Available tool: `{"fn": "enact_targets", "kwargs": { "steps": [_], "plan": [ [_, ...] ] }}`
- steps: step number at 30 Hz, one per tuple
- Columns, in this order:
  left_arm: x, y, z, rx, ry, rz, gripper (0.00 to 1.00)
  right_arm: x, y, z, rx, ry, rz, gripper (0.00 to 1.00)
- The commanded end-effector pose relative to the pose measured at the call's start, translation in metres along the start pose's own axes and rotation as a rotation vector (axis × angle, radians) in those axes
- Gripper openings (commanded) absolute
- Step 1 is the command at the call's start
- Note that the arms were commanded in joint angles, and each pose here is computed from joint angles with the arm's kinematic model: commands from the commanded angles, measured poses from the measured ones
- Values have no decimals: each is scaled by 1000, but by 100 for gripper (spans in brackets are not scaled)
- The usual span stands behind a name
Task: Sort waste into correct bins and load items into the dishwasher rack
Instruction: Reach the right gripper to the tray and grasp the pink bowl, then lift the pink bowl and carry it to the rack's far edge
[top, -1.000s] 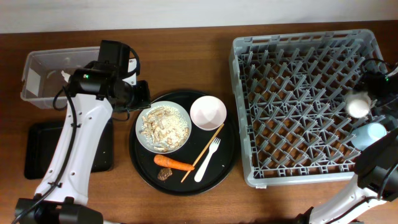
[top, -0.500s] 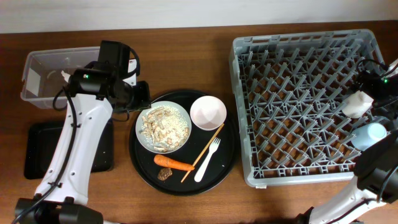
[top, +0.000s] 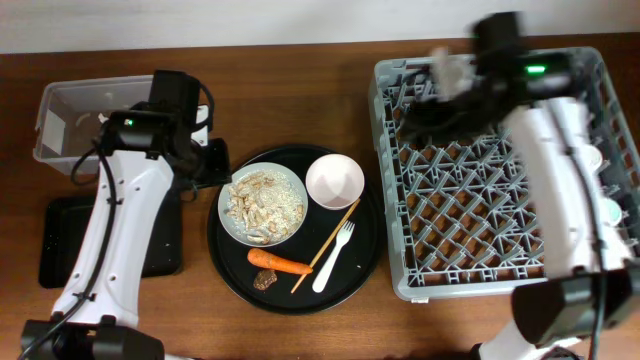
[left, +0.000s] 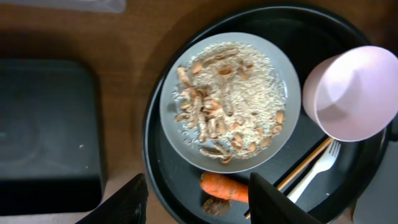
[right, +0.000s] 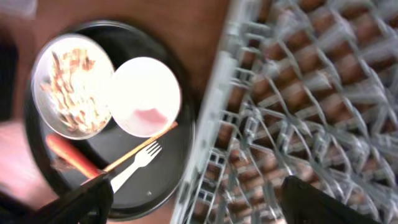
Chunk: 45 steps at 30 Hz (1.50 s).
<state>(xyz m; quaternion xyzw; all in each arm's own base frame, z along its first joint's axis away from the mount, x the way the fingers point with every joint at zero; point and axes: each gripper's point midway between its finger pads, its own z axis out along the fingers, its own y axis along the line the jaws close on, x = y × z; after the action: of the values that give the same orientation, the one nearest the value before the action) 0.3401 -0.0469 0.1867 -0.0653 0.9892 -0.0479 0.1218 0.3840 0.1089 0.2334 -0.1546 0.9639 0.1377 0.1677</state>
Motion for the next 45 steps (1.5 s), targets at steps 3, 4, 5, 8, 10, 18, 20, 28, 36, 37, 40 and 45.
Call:
{"fn": "enact_targets", "kwargs": {
  "steps": [3,4,5,8,10,18,20,28,36,37,40,45],
  "plan": [
    [-2,9,0,-20,-1,-14,52,-6,46,61,69,89,-196,79],
    [-2,9,0,-20,-1,-14,52,-7,51,73,75,101,-208,76],
    [-2,9,0,-20,-1,-14,52,-7,55,87,78,117,-225,73],
    [-2,9,0,-20,-1,-14,52,-7,50,122,125,159,-241,65],
    [-1,9,0,-21,1,-14,52,-3,46,141,129,195,-237,63],
    [-1,9,0,-21,3,-15,52,22,31,193,133,329,-219,52],
    [0,9,0,-21,6,-15,52,24,29,197,138,341,-218,43],
    [0,9,0,-21,6,-15,52,25,29,198,142,344,-199,31],
    [0,10,0,-22,9,-15,52,28,28,198,142,355,-198,21],
    [0,10,0,-22,9,-15,52,29,28,199,142,360,-198,22],
    [0,10,0,-22,9,-15,52,34,27,201,142,371,-196,21],
    [0,10,0,-22,9,-15,52,39,23,204,157,384,-197,19]
  ]
}}
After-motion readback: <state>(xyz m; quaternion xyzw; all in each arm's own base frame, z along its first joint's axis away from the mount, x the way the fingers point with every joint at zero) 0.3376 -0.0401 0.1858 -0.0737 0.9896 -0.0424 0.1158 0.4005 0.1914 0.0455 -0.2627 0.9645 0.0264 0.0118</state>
